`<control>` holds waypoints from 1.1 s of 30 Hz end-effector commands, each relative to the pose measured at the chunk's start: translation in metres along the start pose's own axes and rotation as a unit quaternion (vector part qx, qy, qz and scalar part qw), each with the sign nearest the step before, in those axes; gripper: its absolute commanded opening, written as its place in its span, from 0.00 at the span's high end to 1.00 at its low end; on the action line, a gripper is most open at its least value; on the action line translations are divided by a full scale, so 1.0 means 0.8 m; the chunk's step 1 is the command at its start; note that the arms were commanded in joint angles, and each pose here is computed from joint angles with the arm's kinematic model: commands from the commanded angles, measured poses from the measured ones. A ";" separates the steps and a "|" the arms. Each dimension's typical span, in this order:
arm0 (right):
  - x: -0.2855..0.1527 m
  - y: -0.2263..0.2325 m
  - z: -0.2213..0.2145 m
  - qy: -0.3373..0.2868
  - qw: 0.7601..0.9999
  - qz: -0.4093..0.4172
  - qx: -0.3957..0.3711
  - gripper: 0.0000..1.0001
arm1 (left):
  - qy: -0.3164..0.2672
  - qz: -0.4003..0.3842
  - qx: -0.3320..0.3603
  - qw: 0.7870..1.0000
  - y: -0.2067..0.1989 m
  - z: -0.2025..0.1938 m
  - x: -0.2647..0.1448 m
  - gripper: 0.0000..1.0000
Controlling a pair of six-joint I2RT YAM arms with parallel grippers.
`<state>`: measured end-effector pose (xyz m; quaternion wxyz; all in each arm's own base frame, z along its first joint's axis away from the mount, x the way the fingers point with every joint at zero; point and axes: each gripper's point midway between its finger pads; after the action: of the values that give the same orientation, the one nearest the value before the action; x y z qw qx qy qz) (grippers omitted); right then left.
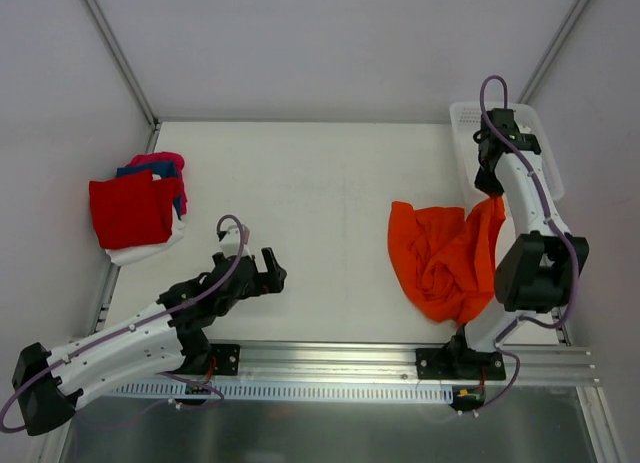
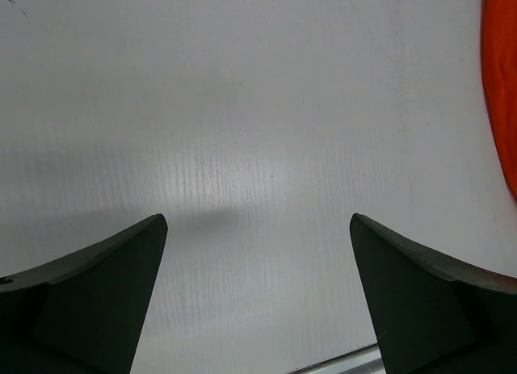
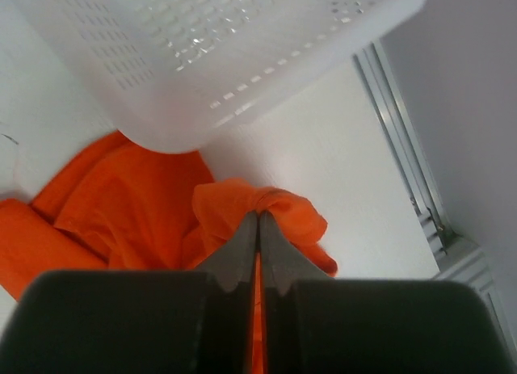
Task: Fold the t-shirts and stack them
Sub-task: Move the tshirt to the center of the board
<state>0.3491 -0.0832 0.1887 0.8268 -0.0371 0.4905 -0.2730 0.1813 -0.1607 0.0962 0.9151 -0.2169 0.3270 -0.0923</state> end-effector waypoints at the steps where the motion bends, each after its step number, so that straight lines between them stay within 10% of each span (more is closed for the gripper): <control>1: -0.005 0.020 0.045 -0.036 0.998 0.040 0.012 0.99 | -0.002 0.008 -0.009 1.000 0.003 -0.003 0.004 0.01; 4: -0.005 0.024 0.060 -0.039 0.998 0.043 -0.007 0.82 | 0.005 0.009 -0.012 1.000 0.003 -0.007 0.005 0.01; 5: -0.008 0.027 0.056 -0.032 0.998 0.052 -0.017 0.44 | 0.005 0.009 -0.014 1.000 0.003 -0.008 0.005 0.01; 11: -0.070 0.012 -0.004 -0.082 0.995 0.057 -0.016 0.19 | 0.000 0.025 -0.004 1.000 0.006 -0.006 0.013 0.01; 23: -0.051 -0.003 -0.151 -0.021 0.998 0.052 -0.014 0.21 | 0.050 -0.013 0.010 0.999 -0.035 -0.027 0.041 0.01; 33: 0.018 0.040 -0.174 0.045 0.998 0.043 -0.031 0.22 | 0.041 -0.052 0.016 0.998 -0.037 -0.028 0.029 0.01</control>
<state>0.2335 -0.0369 0.1019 0.8048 -0.0447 0.5513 -0.2154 0.1876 -0.1985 0.0760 0.8979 -0.2124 0.3643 -0.1263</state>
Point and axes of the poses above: each gripper's point midway between its finger pads, its own x axis out along the fingers, its own y axis along the line the jaws close on, z = x × y, and after that the axes turned 6 degrees about -x, right-handed
